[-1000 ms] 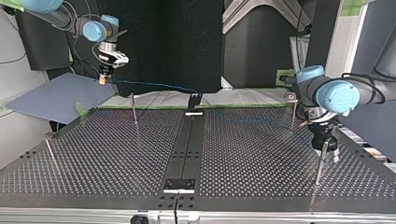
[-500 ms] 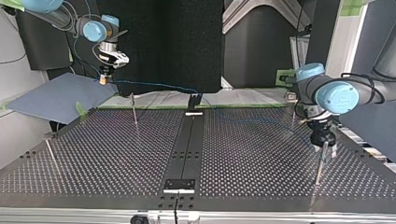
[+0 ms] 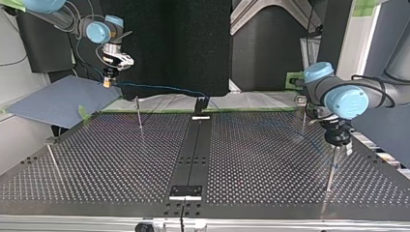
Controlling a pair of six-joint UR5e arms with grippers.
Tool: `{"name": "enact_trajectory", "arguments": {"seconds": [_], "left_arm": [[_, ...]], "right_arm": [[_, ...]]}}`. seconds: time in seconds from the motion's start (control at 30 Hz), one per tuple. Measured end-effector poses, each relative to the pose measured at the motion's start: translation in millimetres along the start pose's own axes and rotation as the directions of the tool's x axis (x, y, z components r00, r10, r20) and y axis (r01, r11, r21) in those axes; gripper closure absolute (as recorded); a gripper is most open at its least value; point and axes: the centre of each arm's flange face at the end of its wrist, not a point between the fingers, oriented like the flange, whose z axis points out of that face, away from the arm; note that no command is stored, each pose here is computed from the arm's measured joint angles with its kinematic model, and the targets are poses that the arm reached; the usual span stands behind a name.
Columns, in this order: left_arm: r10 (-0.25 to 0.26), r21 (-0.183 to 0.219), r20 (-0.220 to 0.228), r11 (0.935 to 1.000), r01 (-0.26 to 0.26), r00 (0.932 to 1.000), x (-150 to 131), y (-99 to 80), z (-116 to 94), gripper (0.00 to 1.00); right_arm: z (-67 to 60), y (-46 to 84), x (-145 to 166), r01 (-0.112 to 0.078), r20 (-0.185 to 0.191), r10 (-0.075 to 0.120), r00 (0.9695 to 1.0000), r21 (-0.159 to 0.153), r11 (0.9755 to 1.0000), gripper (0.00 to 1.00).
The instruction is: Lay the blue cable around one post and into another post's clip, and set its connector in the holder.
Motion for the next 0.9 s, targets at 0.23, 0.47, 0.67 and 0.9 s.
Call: {"name": "enact_trajectory", "arguments": {"seconds": [0.23,0.47,0.67,0.9], "left_arm": [[0.021,0.009,0.004,0.9997,-0.021,0.9998,-8.4,-5.4,-7.9,0.0],[0.019,0.023,0.007,0.9996,-0.019,0.9998,-23.3,-10.0,-18.7,0.0],[0.025,0.024,-0.008,0.9994,-0.025,0.9997,-25.7,-12.6,-25.6,0.0],[0.032,0.017,-0.032,0.9994,-0.032,0.999,-36.5,-13.3,-44.6,0.0]], "right_arm": [[-0.1,-0.1,-0.1,-0.001,0.001,0.001,1.0,0.0,1.0,1.0],[-0.3,-0.1,-0.3,-0.001,0.002,0.001,1.0,0.0,1.0,1.0],[-0.4,-0.3,-0.4,-0.001,0.003,0.001,1.0,0.0,1.0,1.0],[-0.5,-0.8,-0.4,-0.001,0.003,0.001,1.0,0.001,1.0,1.0]]}}
